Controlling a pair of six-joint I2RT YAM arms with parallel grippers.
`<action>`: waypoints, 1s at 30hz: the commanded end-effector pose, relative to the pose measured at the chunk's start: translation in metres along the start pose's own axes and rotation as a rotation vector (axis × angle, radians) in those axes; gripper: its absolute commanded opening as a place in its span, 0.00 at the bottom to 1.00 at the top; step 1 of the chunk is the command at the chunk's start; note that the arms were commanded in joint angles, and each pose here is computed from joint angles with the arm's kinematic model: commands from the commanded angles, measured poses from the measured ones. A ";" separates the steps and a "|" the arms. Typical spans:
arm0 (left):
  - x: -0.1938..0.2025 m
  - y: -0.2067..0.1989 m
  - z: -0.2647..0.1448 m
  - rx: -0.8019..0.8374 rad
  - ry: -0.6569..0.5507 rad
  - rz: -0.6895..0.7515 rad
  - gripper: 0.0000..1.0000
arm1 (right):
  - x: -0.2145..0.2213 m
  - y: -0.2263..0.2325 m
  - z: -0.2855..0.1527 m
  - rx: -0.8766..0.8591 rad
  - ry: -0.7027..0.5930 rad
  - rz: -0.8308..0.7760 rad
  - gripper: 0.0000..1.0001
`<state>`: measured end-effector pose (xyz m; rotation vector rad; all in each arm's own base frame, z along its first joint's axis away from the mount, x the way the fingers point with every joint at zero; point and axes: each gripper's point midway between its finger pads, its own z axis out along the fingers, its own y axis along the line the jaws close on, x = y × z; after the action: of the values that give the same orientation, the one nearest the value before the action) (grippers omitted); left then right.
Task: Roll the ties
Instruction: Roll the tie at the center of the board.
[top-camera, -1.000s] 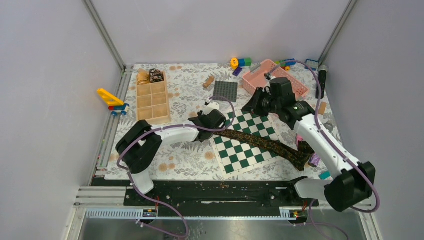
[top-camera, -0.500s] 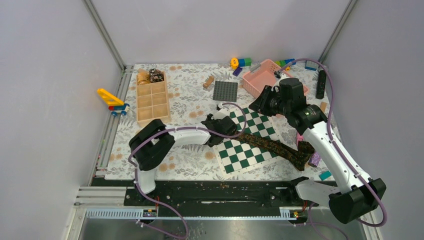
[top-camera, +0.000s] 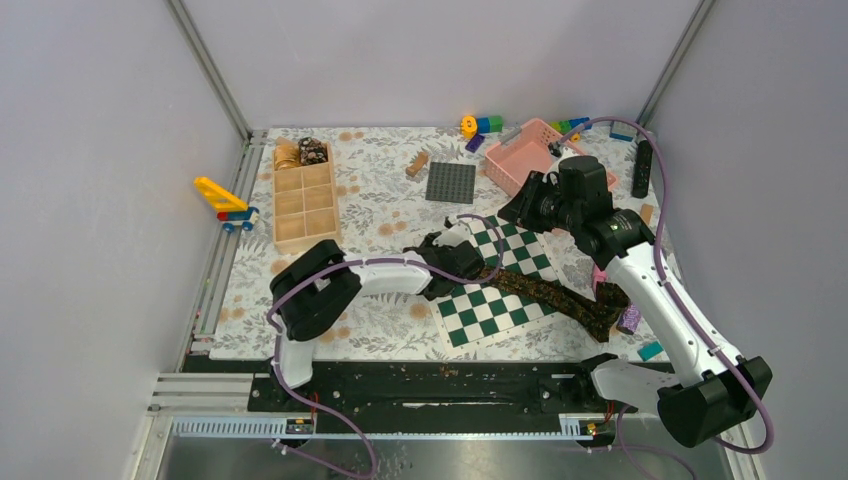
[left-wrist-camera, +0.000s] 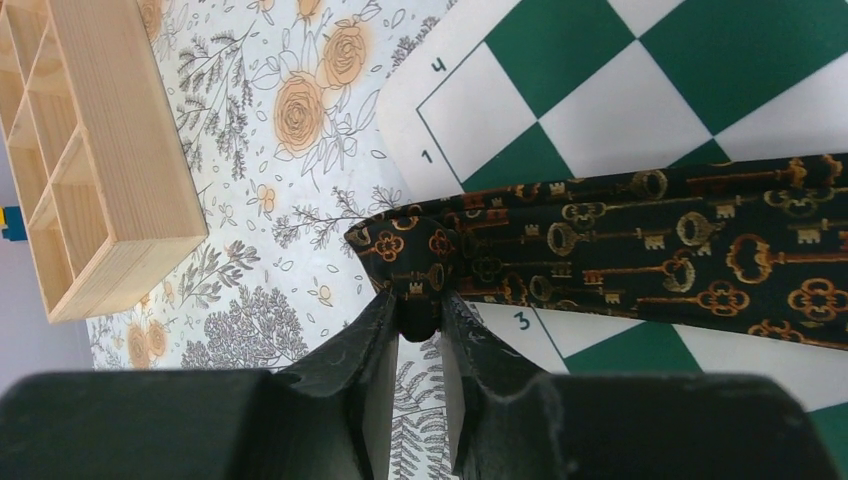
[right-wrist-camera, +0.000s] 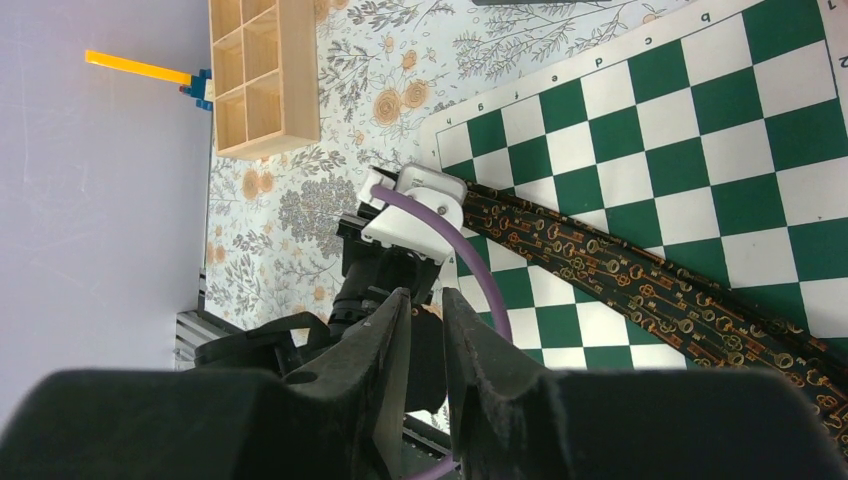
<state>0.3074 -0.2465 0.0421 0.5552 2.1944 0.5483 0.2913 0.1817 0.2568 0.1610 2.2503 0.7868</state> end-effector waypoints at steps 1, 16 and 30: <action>-0.011 -0.008 -0.004 0.008 -0.015 0.006 0.21 | -0.004 -0.002 -0.002 0.008 -0.012 -0.008 0.26; -0.020 -0.027 -0.008 0.103 -0.008 0.033 0.31 | -0.001 -0.005 0.003 0.019 0.001 0.001 0.26; -0.024 -0.037 -0.012 0.168 0.004 0.052 0.33 | 0.000 -0.009 0.005 0.032 0.003 0.004 0.26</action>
<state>0.3027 -0.2790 0.0381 0.6876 2.2531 0.4382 0.2929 0.1821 0.2527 0.1650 2.2628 0.7822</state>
